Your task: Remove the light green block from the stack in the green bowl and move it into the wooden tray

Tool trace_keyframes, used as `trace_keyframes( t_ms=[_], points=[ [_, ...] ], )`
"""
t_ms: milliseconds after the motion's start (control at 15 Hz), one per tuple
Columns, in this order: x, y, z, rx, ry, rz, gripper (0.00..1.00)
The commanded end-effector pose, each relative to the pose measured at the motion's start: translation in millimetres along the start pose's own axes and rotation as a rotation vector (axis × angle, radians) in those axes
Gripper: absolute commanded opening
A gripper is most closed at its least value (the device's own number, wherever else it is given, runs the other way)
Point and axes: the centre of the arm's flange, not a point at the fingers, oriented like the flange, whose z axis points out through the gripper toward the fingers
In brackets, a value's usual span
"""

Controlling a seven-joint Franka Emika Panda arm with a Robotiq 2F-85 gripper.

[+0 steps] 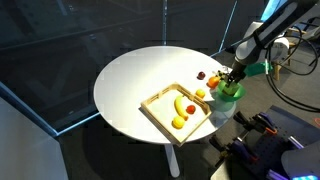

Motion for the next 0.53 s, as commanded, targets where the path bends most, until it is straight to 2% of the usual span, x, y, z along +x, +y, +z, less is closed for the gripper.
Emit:
trace_keyframes(
  t_ms=[0, 467],
  points=[
    [4, 1, -9, -0.012, -0.004, 0.035, 0.31],
    [5, -5, -38, 0.006, 0.013, 0.102, 0.29]
  ],
)
